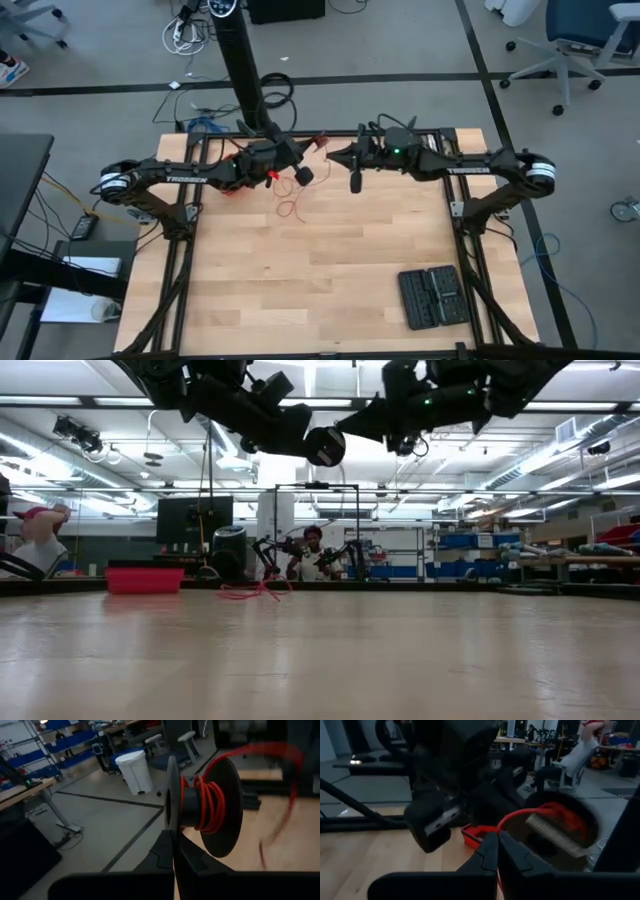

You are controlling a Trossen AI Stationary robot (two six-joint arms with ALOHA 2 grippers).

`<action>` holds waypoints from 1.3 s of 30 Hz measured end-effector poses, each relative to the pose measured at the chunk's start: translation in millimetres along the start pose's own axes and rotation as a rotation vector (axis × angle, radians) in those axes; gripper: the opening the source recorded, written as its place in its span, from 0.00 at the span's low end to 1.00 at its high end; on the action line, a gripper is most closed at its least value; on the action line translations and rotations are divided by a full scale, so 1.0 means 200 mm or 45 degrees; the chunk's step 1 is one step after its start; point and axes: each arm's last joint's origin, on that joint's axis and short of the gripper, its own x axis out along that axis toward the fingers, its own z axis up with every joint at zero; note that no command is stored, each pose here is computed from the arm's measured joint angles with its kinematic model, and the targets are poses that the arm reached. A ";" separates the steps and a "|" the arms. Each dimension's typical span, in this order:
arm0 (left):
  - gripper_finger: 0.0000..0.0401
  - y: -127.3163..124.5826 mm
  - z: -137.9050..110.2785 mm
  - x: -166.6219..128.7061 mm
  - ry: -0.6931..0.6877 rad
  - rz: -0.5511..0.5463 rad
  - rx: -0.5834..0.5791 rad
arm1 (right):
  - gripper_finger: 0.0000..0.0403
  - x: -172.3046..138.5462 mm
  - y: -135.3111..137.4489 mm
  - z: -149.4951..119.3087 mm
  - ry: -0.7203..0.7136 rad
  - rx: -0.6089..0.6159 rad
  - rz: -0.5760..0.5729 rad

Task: Coil cords
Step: Coil the wire to the spool

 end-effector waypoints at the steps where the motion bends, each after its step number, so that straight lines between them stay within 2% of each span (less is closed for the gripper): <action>1: 0.00 0.00 0.00 0.00 -0.006 0.000 -0.016 | 0.00 0.02 0.01 0.00 0.004 -0.009 0.009; 5: 0.00 0.00 0.00 0.00 -0.004 -0.017 -0.087 | 0.00 0.10 0.01 -0.01 -0.004 -0.044 0.007; 10: 0.00 -0.01 0.01 0.00 -0.043 -0.109 -0.205 | 0.00 0.15 0.00 -0.07 0.000 -0.068 -0.018; 20: 0.00 -0.01 0.05 0.00 -0.132 -0.174 -0.327 | 0.01 0.18 0.01 -0.12 0.069 -0.107 -0.071; 22: 0.00 -0.01 0.05 -0.01 -0.124 -0.185 -0.314 | 0.03 0.16 0.00 -0.14 0.133 -0.098 -0.068; 26: 0.00 0.02 0.10 -0.05 -0.172 -0.194 -0.325 | 0.09 0.13 0.01 -0.23 0.394 -0.059 -0.039; 30: 0.00 0.02 0.11 -0.07 -0.166 -0.207 -0.289 | 0.16 0.12 0.02 -0.24 0.439 -0.045 -0.011; 33: 0.00 0.02 0.12 -0.07 -0.185 -0.208 -0.292 | 0.18 0.10 0.03 -0.28 0.415 -0.038 0.011; 39: 0.00 0.02 0.12 -0.07 -0.191 -0.207 -0.294 | 0.19 0.06 0.03 -0.36 0.186 0.080 0.019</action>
